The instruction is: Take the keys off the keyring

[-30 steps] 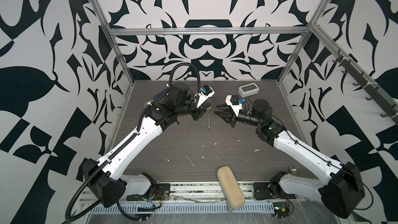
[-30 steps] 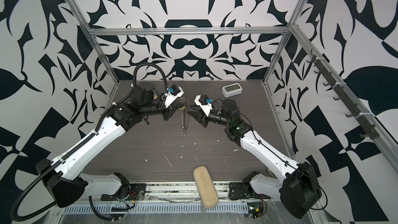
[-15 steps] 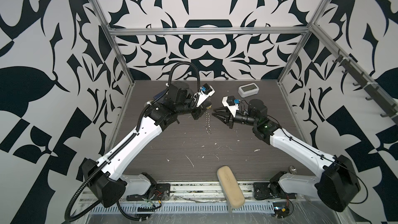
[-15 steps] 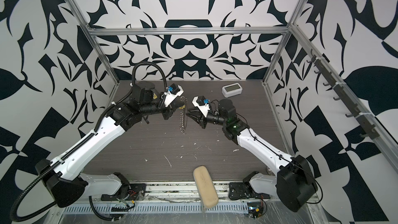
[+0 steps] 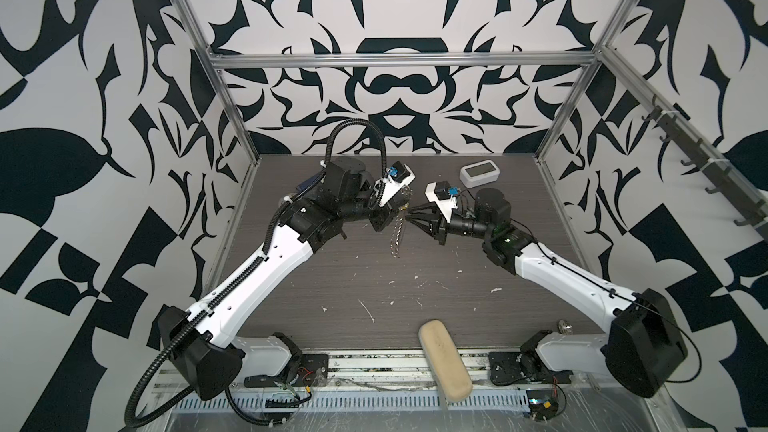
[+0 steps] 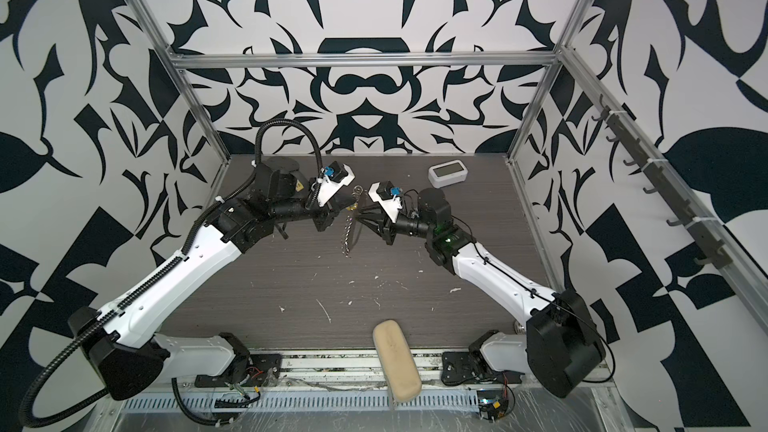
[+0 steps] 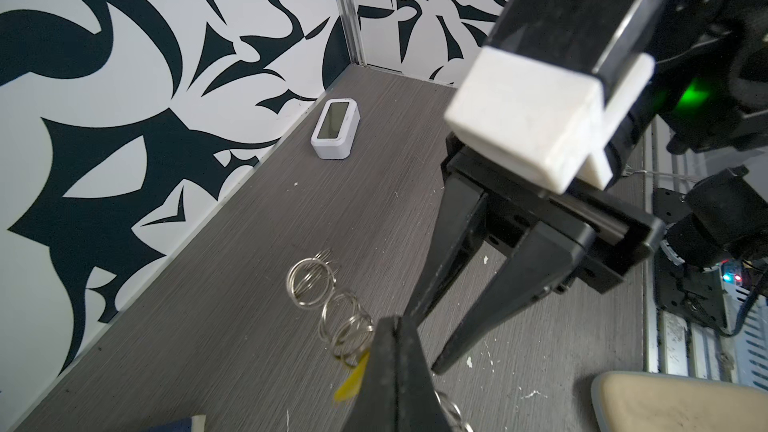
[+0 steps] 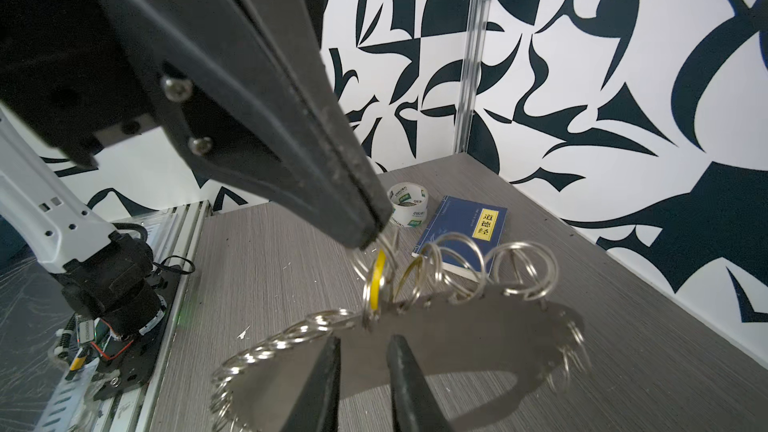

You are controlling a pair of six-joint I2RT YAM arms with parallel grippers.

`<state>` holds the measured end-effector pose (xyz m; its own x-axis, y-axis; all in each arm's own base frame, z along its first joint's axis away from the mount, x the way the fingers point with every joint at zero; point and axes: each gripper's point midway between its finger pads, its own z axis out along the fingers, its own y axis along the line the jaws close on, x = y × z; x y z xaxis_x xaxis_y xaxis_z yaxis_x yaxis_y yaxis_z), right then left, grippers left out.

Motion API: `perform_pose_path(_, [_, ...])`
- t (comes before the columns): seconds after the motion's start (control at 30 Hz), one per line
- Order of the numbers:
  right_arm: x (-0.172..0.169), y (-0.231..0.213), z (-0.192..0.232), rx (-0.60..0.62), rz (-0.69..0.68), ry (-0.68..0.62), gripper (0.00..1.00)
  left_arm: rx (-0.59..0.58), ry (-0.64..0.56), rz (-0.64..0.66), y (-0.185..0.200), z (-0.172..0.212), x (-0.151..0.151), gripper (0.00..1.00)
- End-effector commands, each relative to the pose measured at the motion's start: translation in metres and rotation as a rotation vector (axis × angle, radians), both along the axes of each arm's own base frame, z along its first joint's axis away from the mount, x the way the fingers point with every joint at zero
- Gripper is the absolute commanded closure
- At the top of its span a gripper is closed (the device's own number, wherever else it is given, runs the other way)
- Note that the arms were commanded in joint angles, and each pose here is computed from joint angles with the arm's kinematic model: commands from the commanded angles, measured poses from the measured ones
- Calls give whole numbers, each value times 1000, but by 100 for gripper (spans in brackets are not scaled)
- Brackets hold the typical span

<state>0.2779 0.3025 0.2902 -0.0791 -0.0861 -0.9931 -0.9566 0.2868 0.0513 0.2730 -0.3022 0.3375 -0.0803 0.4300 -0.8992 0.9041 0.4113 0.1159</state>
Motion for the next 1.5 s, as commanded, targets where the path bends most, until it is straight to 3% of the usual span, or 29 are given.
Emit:
perform_pose_path(0.0, [0,2,35,67,16,-72,76,-54,-52,-9,-3,27,-2,100])
perform_pose_path(0.27, [3,5,40,76,20,-77,80,-56,-53,-14,-3,28,-4,100])
perform_pose_path(0.5, [7,5,41,76,7,-81,100,-57,-53,-13,-2,28,-5,100])
perform_pose_path(0.7, [-1,6,42,81,48,-86,100,-51,-60,-6,-1,29,-3,100])
perform_pose_path(0.9, [-14,8,55,183,130,-36,100,8,-59,-57,-9,33,0,85])
perform_pose_path(1.0, [-15,7,60,236,143,-12,100,35,-48,-76,-14,30,5,72])
perform_pose_path(1.2, [-8,-4,79,386,134,-3,100,8,-64,-100,-20,50,6,56])
perform_pose_path(1.37, [5,-15,96,542,142,42,100,-39,-89,-50,-3,75,7,55])
perform_pose_path(1.47, [7,-16,98,561,140,48,100,-66,-81,-17,12,80,1,59])
